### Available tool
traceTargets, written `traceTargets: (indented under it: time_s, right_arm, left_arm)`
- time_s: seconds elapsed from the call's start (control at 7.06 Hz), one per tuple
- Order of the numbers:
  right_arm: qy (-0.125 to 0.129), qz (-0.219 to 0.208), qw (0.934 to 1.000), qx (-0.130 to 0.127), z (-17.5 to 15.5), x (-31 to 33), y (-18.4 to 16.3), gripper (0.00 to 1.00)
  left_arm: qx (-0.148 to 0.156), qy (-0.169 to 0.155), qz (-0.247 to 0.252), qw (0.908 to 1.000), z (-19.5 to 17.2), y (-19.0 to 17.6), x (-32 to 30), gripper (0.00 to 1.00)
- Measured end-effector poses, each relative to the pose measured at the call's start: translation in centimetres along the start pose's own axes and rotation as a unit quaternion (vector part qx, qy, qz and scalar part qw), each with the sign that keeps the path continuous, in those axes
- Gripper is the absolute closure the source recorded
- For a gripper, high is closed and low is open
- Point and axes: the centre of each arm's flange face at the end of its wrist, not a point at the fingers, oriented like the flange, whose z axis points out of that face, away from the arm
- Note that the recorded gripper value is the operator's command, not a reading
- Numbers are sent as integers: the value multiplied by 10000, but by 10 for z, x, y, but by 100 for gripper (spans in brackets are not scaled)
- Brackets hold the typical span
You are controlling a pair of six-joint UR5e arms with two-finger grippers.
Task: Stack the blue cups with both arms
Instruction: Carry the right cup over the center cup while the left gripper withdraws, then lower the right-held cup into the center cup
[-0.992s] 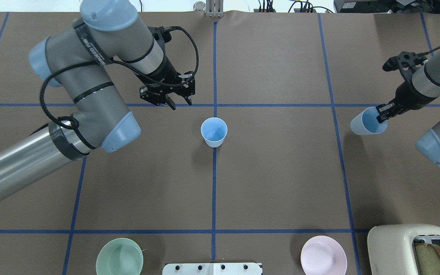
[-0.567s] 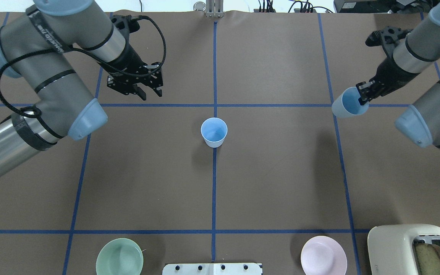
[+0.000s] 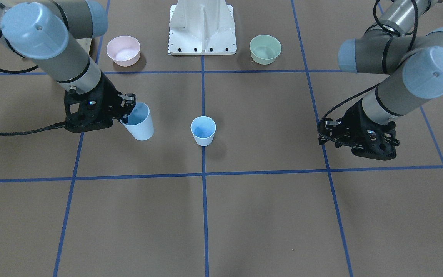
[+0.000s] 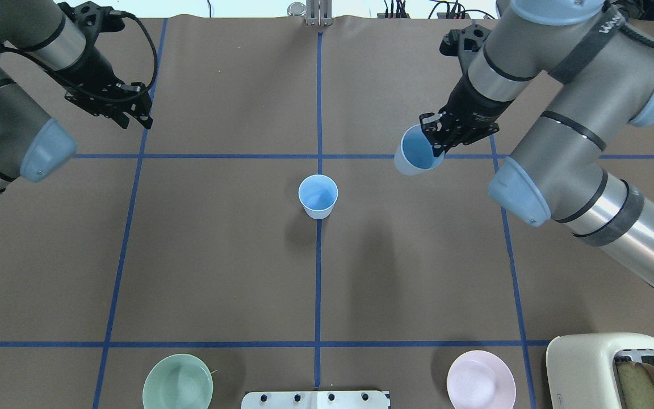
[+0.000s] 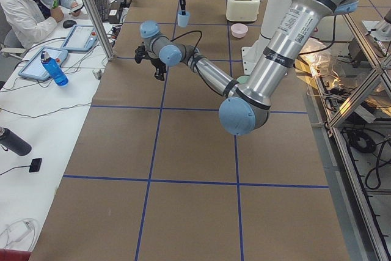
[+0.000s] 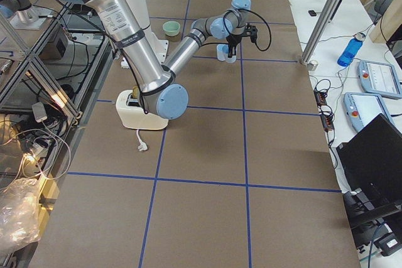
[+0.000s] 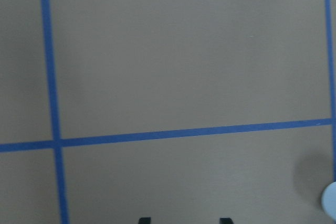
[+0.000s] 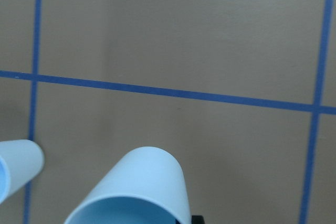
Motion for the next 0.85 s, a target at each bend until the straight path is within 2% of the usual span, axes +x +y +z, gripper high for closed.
traceTargets:
  time_s: [0.42, 0.85]
  right_arm:
    - [-72, 101, 9999, -50, 17, -75, 8, 100]
    - [-90, 199, 9998, 17, 49, -118, -6, 100]
  left_arm:
    - [-97, -174, 393, 9990, 10, 15, -55, 43]
    - [-137, -206, 477, 9986, 14, 20, -67, 42]
